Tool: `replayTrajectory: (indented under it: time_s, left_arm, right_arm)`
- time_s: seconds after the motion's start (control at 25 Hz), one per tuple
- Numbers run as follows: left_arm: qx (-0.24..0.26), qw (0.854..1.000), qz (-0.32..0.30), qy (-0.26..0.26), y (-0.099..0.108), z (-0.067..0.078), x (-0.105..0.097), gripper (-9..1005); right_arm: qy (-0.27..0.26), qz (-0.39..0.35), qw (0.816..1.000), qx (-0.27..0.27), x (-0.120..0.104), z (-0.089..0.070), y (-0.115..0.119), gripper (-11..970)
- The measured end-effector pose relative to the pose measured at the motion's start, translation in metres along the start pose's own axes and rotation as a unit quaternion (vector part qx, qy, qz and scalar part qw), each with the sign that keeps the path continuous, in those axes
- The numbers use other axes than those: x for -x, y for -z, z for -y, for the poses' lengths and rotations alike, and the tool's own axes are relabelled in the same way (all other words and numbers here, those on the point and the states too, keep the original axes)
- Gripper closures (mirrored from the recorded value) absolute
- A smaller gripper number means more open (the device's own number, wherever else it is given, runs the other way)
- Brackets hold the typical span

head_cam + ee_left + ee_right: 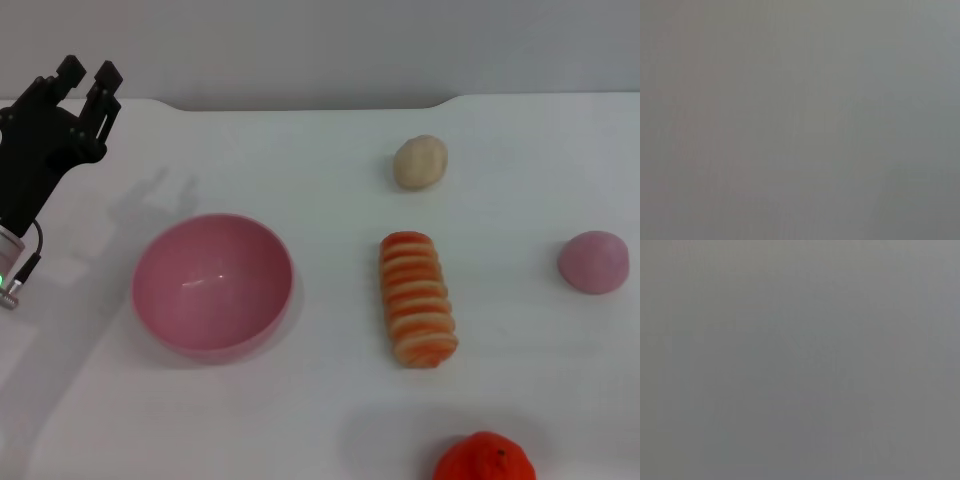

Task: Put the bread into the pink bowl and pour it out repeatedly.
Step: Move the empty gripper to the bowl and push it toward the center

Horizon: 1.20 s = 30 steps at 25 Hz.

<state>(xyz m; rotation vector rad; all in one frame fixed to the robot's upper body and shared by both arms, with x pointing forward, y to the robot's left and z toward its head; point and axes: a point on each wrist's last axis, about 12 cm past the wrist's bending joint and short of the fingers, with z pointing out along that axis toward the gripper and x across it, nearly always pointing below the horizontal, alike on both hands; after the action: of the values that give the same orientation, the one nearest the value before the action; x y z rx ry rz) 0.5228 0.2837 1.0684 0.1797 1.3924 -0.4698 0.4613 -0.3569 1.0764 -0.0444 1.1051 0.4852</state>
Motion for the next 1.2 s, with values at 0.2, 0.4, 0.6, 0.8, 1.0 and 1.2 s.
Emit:
replayTrajectory:
  time_s: [0.2, 0.4, 0.6, 0.8, 1.0, 1.2]
  left_arm:
    - [0.000, 1.000, -0.002, 0.001, 0.000, 0.000, -0.001, 574]
    - [-0.001, 1.000, -0.001, 0.001, 0.001, 0.001, -0.001, 573]
    - [-0.002, 1.000, -0.001, 0.001, 0.000, 0.002, -0.001, 573]
    - [-0.005, 1.000, -0.004, 0.018, -0.005, 0.001, 0.002, 573]
    - [-0.001, 1.000, -0.013, 0.019, -0.017, -0.001, 0.009, 573]
    - [-0.011, 0.999, -0.047, 0.006, -0.038, 0.002, 0.022, 572]
  right_arm:
    - [-0.001, 0.000, 1.000, -0.001, 0.000, 0.000, 0.000, 488]
    - [-0.006, -0.002, 1.000, -0.004, -0.002, -0.001, 0.002, 488]
    - [-0.006, -0.003, 1.000, -0.005, -0.002, -0.001, 0.003, 488]
    - [-0.006, -0.003, 1.000, -0.005, -0.002, -0.001, 0.003, 488]
    - [-0.006, -0.003, 1.000, -0.005, -0.002, 0.000, 0.003, 488]
    - [-0.005, -0.004, 1.000, -0.004, -0.002, 0.000, 0.003, 488]
